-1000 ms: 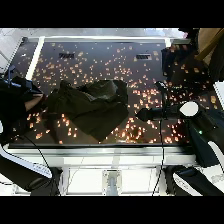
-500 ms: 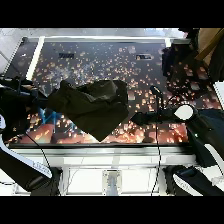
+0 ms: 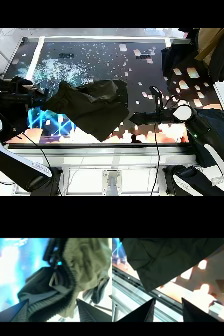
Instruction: Fold the clothes and pants, and hang the long-sleeved shirts on hangers.
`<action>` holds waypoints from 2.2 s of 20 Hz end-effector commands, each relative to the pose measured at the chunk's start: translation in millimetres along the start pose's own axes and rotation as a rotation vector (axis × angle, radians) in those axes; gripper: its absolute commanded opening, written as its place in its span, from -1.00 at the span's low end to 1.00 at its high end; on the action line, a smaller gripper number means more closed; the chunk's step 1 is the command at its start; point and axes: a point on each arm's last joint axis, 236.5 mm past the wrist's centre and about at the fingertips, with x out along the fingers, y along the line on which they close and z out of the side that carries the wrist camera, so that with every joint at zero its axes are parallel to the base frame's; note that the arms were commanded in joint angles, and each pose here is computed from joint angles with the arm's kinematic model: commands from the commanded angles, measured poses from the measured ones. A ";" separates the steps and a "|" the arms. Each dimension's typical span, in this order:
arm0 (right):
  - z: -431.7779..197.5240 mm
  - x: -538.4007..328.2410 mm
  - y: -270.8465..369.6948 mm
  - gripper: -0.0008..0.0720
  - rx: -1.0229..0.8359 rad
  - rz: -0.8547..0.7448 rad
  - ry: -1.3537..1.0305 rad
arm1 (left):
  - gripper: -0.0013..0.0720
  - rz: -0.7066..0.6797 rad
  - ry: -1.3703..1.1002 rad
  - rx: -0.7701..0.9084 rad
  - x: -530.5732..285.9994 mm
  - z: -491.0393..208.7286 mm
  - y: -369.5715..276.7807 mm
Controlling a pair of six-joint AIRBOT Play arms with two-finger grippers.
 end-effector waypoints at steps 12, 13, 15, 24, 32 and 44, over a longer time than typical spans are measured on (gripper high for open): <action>-1.3 0.1 -3.5 0.06 -0.007 -0.016 0.005 | 0.93 0.602 -0.305 0.177 -46.0 -37.7 41.5; -1.2 0.1 -4.0 0.06 -0.009 -0.018 0.005 | 0.93 0.608 -0.364 0.156 -56.0 -30.2 34.6; -1.0 0.2 -5.6 0.06 -0.013 -0.024 0.004 | 0.93 0.596 -0.419 0.071 -66.1 -29.7 29.9; 10.3 -0.7 -19.6 0.06 -0.062 -0.084 -0.041 | 0.67 0.300 -0.439 0.192 -2.5 -33.9 5.0; 11.1 -1.0 -23.0 0.06 -0.072 -0.099 -0.044 | 0.67 0.181 -0.315 0.259 17.5 -60.0 -21.4; 20.8 -1.6 -22.4 0.06 -0.064 -0.098 -0.085 | 0.66 0.295 -0.139 0.294 48.3 -81.7 17.6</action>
